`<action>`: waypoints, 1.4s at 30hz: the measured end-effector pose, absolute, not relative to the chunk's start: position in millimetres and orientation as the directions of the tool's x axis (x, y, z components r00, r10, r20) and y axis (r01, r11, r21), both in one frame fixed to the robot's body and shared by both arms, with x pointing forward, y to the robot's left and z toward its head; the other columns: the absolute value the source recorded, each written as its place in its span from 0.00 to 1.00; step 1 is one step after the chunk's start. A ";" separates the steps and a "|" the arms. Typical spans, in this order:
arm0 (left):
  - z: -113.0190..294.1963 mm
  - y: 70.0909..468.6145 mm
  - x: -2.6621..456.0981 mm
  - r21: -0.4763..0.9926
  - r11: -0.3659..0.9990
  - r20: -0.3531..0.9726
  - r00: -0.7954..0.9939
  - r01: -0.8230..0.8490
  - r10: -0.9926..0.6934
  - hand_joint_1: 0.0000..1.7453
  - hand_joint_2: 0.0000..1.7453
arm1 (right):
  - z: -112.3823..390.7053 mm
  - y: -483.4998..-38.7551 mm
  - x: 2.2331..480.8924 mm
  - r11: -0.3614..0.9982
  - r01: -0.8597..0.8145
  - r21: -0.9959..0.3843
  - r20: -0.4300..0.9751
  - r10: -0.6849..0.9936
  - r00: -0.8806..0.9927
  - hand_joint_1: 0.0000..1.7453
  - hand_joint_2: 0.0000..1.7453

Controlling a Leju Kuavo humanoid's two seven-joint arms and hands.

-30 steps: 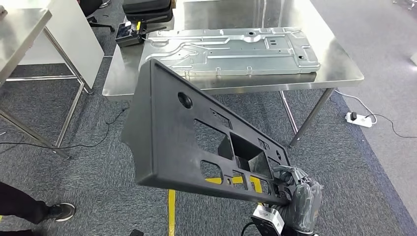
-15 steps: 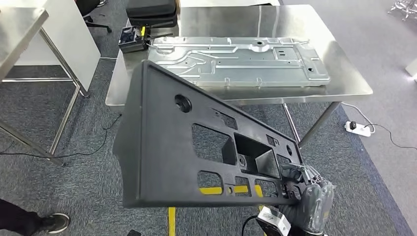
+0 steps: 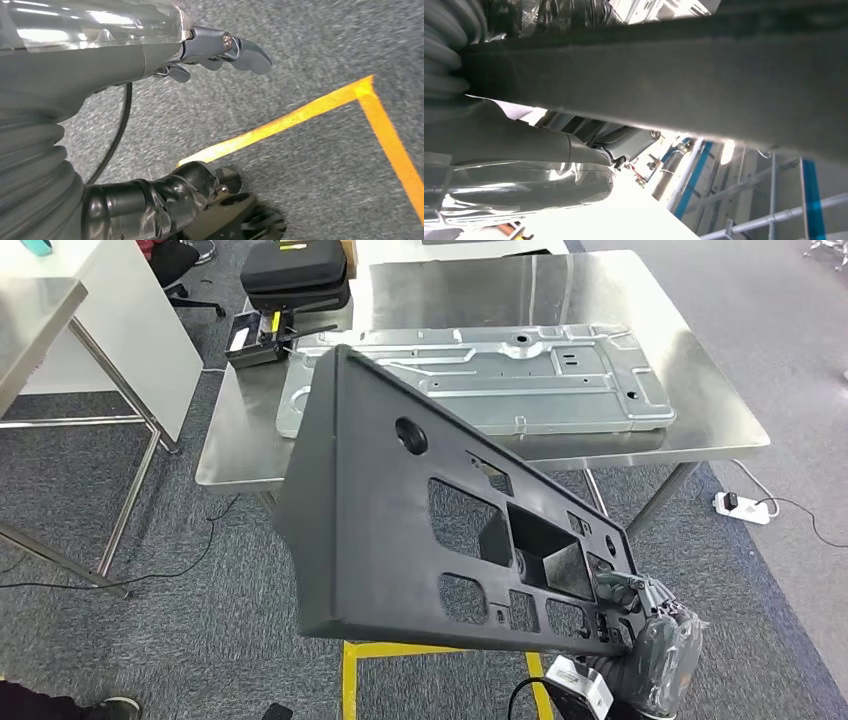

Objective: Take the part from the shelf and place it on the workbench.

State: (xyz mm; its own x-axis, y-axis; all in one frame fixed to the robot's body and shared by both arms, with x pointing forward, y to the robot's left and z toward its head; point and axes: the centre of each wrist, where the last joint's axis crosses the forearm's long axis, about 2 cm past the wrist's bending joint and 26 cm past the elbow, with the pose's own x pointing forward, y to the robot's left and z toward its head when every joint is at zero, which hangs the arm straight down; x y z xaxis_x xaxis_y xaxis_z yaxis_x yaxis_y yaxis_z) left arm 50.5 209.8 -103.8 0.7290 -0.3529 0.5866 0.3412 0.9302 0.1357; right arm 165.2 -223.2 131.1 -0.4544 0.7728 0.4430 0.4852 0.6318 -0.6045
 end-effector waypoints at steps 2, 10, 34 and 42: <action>-103.9 209.8 49.8 0.135 0.931 0.586 0.730 0.340 -0.352 0.00 1.00 | 131.1 -223.4 165.3 0.631 0.487 -0.604 0.445 0.774 -0.451 0.98 1.00; -104.2 210.2 47.8 0.134 0.932 0.582 0.734 0.338 -0.350 0.00 1.00 | 131.0 -224.5 165.5 0.630 0.492 -0.601 0.450 0.776 -0.443 0.98 1.00; -103.7 208.4 49.2 0.142 0.932 0.583 0.732 0.335 -0.352 0.00 1.00 | 128.9 -235.7 163.1 0.610 0.515 -0.602 0.455 0.792 -0.407 0.98 1.00; -103.5 208.4 50.1 0.150 0.931 0.579 0.733 0.333 -0.356 0.00 1.00 | 129.0 -236.6 163.3 0.608 0.519 -0.600 0.457 0.794 -0.402 0.98 1.00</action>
